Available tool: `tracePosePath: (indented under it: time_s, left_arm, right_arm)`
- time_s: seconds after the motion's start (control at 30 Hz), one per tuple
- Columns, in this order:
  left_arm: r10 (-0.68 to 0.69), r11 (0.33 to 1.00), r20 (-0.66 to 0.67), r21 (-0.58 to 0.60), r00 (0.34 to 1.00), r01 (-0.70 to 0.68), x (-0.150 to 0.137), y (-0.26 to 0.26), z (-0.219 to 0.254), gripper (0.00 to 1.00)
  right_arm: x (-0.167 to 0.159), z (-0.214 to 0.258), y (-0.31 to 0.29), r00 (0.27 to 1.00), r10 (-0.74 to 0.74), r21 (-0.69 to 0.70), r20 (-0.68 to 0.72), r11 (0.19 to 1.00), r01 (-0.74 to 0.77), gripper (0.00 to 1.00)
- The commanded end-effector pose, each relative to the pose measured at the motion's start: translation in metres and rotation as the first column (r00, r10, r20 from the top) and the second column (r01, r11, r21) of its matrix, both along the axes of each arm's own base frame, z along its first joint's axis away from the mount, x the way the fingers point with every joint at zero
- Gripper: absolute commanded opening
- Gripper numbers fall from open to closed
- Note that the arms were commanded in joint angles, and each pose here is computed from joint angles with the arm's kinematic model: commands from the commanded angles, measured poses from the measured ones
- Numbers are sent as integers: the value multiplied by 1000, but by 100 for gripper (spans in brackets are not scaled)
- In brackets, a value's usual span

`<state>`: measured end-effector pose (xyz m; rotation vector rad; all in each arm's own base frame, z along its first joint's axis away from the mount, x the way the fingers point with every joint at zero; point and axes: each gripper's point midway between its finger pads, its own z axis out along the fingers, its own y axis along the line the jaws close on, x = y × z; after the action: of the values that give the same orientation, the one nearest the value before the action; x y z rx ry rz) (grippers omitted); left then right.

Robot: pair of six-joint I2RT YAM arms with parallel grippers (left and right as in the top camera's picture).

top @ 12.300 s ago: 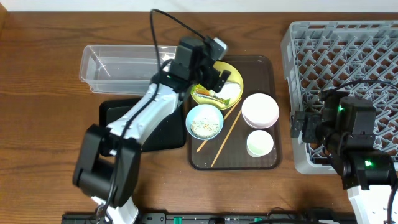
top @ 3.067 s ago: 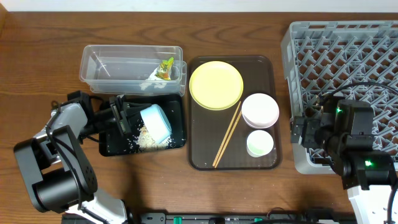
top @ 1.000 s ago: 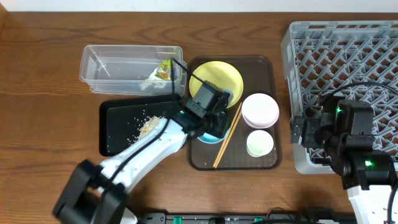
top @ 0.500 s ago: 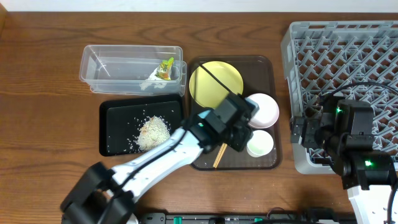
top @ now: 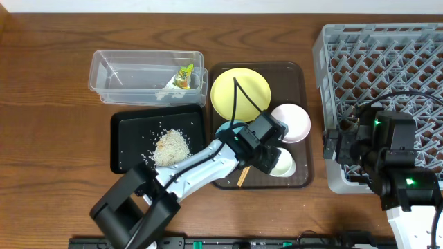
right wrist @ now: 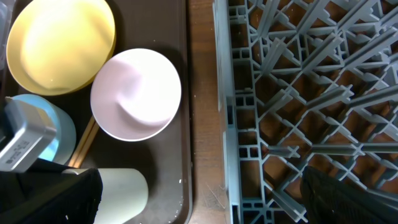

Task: Sort waste into correct bins and load items into the dishwasher rack
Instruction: 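Grasp the white cup on the brown tray with the left gripper, then raise the white cup and pass it to the right gripper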

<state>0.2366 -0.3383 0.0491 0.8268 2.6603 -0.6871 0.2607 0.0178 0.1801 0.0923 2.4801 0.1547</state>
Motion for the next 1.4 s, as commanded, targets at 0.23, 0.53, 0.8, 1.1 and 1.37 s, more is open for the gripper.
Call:
tracePosePath:
  time_s: [0.23,0.53,0.8,1.1,1.37]
  left_arm:
    - [320,896,-26,-318,947,-311,76,60,118,6]
    - [42,658,-388,-683,921,-318,88,78,188,6]
    - [-235,635,-448,-742,863,-213,48,64,195,6]
    - [-244,637,-448,-743,860,-207,45,61,195,6]
    - [-243,637,-451,-742,859,-209,45,61,195,6]
  right_arm:
    - [25,30,27,983,109,77,147,990,-121,99]
    - [-9,43,137,654,674,336,343,562,-756,99]
    - [2,60,172,448,717,321,535,319,-892,99]
    - [0,89,180,278,689,204,670,190,-960,87]
    - [-1,95,181,239,682,169,691,170,-971,68]
